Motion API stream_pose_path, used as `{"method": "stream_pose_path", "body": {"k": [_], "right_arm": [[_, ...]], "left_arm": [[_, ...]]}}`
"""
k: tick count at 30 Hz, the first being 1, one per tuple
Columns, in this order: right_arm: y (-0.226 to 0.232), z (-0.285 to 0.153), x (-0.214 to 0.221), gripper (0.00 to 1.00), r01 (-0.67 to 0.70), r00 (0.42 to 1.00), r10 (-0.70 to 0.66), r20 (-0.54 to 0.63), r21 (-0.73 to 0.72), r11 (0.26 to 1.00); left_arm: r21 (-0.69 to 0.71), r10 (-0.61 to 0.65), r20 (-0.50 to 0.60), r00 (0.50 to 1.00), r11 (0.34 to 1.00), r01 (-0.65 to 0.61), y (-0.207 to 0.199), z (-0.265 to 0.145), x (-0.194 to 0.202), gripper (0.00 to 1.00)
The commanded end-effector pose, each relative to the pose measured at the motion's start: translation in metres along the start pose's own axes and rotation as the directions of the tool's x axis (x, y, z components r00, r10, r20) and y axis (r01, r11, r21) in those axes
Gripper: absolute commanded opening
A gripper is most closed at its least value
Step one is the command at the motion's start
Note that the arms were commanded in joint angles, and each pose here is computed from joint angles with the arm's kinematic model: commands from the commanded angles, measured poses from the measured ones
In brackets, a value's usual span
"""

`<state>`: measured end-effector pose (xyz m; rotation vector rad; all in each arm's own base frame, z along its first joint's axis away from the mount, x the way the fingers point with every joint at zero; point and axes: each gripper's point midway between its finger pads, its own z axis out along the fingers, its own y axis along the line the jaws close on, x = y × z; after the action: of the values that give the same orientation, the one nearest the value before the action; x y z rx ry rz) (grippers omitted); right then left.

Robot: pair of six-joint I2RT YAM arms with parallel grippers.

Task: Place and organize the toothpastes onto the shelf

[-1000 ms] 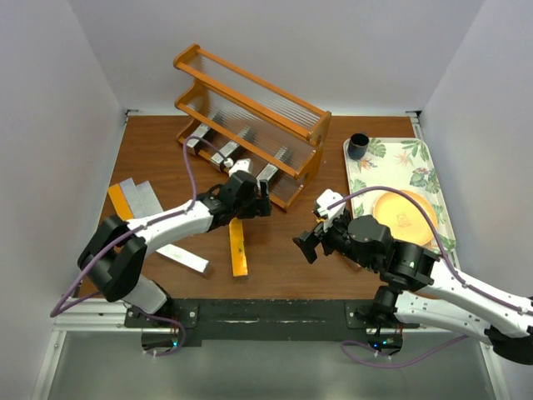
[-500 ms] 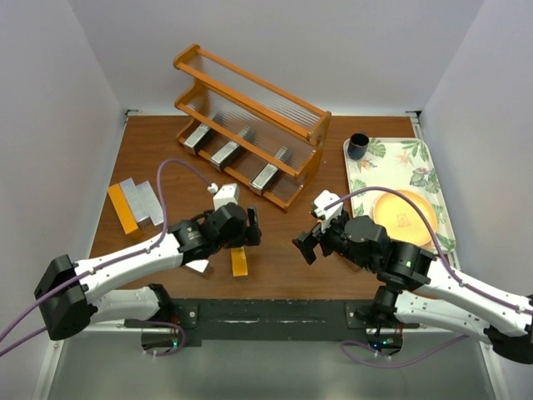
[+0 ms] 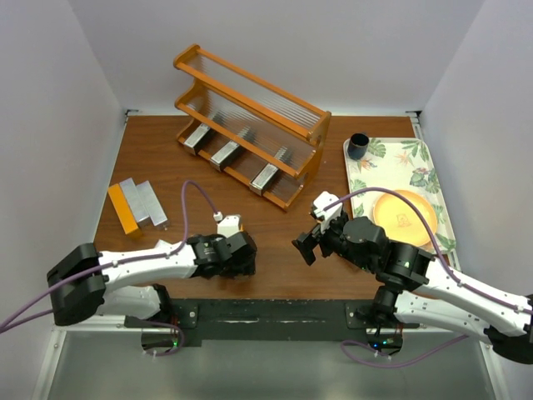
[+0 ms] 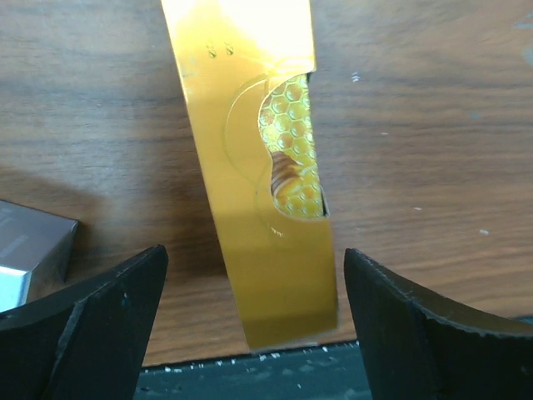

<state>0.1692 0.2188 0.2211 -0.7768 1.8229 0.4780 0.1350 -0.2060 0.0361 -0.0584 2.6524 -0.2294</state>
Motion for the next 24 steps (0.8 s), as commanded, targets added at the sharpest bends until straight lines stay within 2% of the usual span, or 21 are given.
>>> {"method": "stream_pose_path", "body": {"k": [1, 6, 7, 9, 10, 13, 16, 24], "right_arm": [[0.002, -0.003, -0.01, 0.99, -0.035, 0.998, 0.036, 0.044, -0.008, 0.999], [0.0, -0.004, -0.009, 0.99, -0.042, 0.998, 0.042, 0.051, -0.002, 0.999], [0.0, -0.004, -0.008, 0.99, -0.041, 0.998, 0.041, 0.048, 0.001, 0.999], [0.0, -0.004, -0.009, 0.99, -0.041, 0.998, 0.041, 0.05, -0.001, 0.999], [0.0, -0.004, -0.008, 0.99, -0.041, 0.998, 0.041, 0.048, 0.001, 0.999], [-0.001, -0.002, -0.007, 0.99, -0.039, 0.998, 0.039, 0.046, 0.006, 0.999], [0.0, -0.001, -0.008, 0.99, -0.037, 0.998, 0.037, 0.046, 0.003, 0.999], [-0.001, -0.003, -0.009, 0.99, -0.041, 0.998, 0.041, 0.052, 0.007, 0.999]], "left_arm": [[0.01, 0.014, -0.007, 1.0, 1.0, -0.014, -0.014, 0.008, 0.0, 0.9], [0.004, 0.051, -0.026, 0.998, 0.999, -0.051, -0.021, 0.013, 0.002, 0.75], [0.001, 0.054, -0.021, 0.998, 0.999, -0.054, -0.021, 0.012, 0.001, 0.67], [0.002, 0.06, -0.011, 0.998, 0.998, -0.06, -0.023, 0.009, -0.001, 0.59], [-0.008, 0.062, -0.005, 0.998, 0.998, -0.062, -0.021, 0.008, -0.002, 0.51], [-0.003, 0.076, 0.01, 0.997, 0.997, -0.076, -0.021, 0.003, -0.006, 0.38], [0.006, 0.104, 0.028, 0.994, 0.995, -0.104, -0.022, -0.005, -0.012, 0.3], [0.024, 0.175, 0.198, 0.964, 0.983, -0.183, -0.019, -0.047, -0.059, 0.3]]}}
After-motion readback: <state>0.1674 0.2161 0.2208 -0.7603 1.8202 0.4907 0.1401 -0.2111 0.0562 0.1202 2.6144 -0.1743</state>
